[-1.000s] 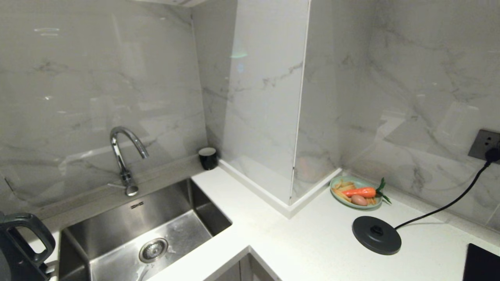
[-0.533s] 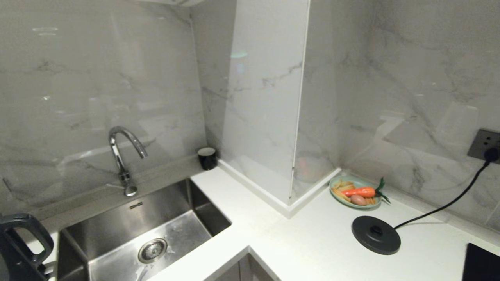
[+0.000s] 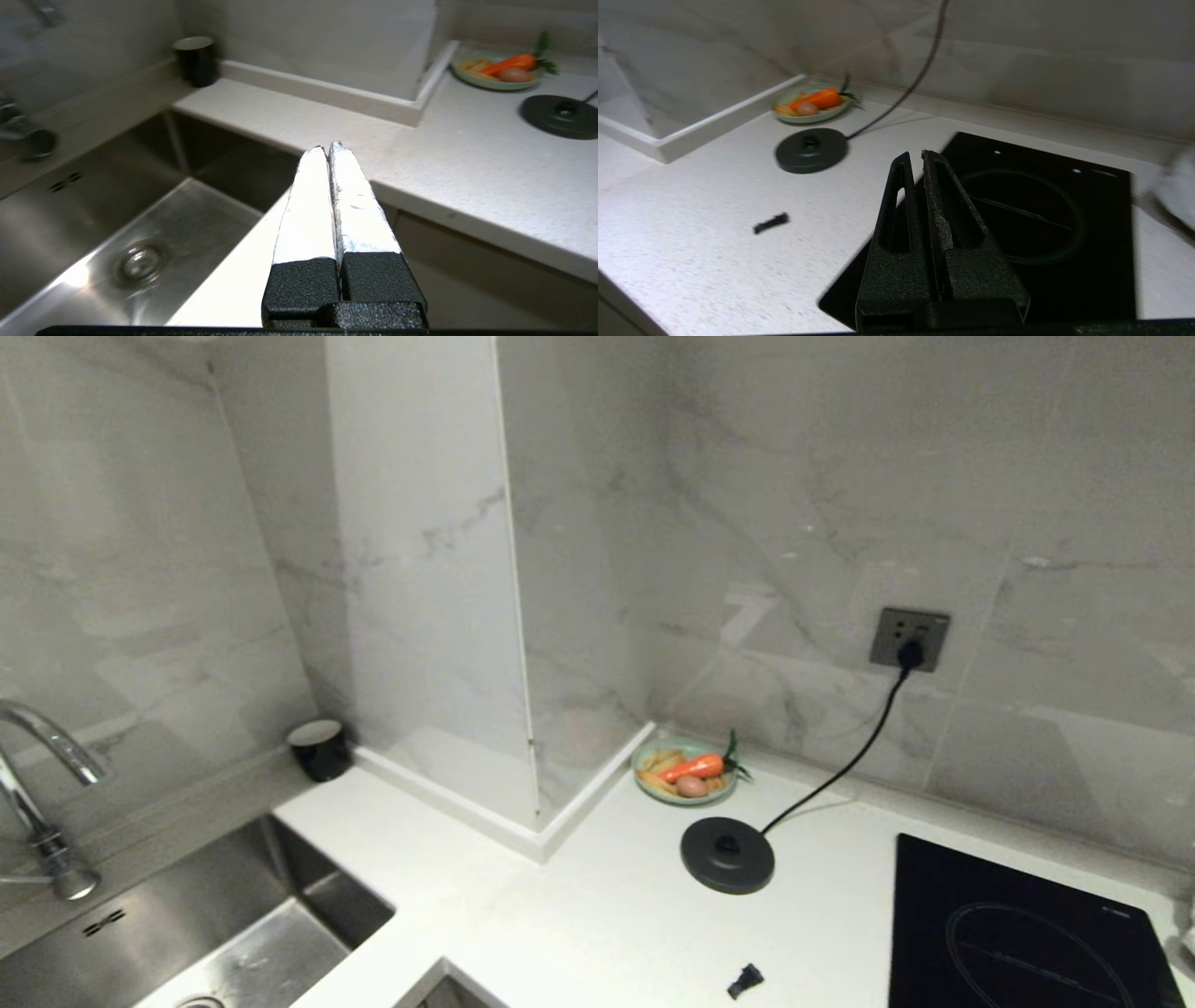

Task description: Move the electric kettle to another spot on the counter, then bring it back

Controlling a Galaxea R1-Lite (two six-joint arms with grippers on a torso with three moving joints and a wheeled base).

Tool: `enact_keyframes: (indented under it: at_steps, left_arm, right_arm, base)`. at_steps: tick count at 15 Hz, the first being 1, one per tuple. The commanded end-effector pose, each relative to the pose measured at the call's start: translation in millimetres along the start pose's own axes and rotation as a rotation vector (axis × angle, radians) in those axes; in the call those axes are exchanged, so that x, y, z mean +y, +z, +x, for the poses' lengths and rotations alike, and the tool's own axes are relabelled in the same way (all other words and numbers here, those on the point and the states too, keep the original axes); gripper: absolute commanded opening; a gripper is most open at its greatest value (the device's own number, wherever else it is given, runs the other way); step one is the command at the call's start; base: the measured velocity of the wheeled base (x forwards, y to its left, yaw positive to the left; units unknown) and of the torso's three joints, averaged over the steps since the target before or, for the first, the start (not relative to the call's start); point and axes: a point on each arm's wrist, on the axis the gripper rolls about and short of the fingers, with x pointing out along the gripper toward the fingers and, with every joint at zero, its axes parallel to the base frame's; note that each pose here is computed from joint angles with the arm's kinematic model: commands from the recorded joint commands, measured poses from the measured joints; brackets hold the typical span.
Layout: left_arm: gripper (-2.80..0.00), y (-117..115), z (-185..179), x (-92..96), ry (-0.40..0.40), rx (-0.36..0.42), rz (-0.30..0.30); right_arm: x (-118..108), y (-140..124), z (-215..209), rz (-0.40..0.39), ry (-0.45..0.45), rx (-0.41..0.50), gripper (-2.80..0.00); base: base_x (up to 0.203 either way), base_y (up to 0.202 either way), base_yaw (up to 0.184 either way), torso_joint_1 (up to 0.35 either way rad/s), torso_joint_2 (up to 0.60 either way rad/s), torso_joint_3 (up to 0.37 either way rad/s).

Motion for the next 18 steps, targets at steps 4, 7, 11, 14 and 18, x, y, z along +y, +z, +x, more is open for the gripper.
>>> enact_keyframes:
  at_steps: [4, 7, 11, 14, 18]
  left_arm:
    - [-2.8, 0.0, 0.2, 0.0, -0.001, 0.003, 0.0]
    - [-2.8, 0.0, 0.2, 0.0, -0.001, 0.003, 0.0]
    - [-2.8, 0.0, 0.1, 0.0, -0.001, 0.001, 0.001]
    - [-2.8, 0.1, 0.1, 0.0, -0.001, 0.001, -0.001]
    - [-2.8, 0.1, 0.1, 0.0, 0.0, 0.0, -0.001]
  right_arm:
    - [0.0, 0.0, 0.0, 0.0, 0.0, 0.0, -2.8]
    - [0.0, 0.0, 0.0, 0.0, 0.0, 0.0, -2.8]
    - [0.0, 0.0, 0.0, 0.0, -0.001, 0.0, -2.8]
    - [0.0, 0.0, 0.0, -0.001, 0.002, 0.0, -2.8]
    - [0.0, 0.0, 0.0, 0.0, 0.002, 0.0, -2.8]
  base:
    - [0.003, 0.007, -0.176, 0.002, 0.0, 0.005]
    - [0.002, 0.009, -0.176, -0.001, 0.0, 0.001]
    - [0.0, 0.007, -0.174, 0.003, 0.0, 0.002]
    - [0.002, 0.007, -0.171, 0.004, 0.0, 0.002]
    - [-0.003, 0.007, -0.057, 0.0, 0.0, 0.002]
